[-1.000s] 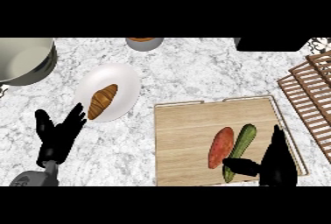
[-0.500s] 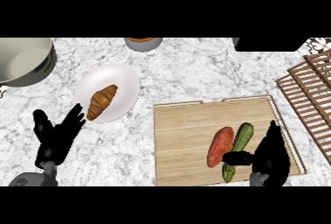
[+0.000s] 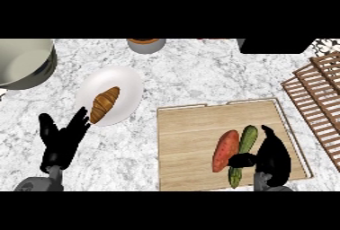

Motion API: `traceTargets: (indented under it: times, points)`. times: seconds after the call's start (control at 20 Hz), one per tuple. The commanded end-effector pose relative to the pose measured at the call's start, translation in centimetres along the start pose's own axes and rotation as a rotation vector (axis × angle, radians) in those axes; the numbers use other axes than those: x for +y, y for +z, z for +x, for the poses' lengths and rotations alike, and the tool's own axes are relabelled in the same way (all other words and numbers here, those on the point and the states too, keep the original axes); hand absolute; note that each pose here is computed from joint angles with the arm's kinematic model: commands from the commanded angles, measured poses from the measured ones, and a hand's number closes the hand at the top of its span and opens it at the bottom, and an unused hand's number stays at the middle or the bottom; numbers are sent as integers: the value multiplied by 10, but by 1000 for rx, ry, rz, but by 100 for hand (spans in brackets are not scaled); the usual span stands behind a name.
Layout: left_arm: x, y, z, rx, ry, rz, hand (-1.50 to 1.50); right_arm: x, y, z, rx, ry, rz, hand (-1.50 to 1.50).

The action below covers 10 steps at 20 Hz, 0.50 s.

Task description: Pick the squash from the tray and place it in the tiered shelf

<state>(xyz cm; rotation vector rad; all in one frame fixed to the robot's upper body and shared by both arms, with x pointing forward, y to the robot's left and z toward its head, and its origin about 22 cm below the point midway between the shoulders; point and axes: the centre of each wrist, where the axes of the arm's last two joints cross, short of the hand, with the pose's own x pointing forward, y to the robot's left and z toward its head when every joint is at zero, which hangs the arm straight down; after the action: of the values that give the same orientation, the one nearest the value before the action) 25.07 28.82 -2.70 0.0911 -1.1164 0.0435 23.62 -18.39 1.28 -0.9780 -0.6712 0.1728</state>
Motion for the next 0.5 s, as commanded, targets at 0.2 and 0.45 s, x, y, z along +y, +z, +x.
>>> traceTargets:
  times: [0.2, 0.45]
  points:
    - [9, 1, -8, -3, -7, 3, 0, 33, -5, 8, -16, 91, 109, 150]
    - [11, 1, -1, 12, -9, -7, 0, 26, 9, 24, -90, 58, 56, 150]
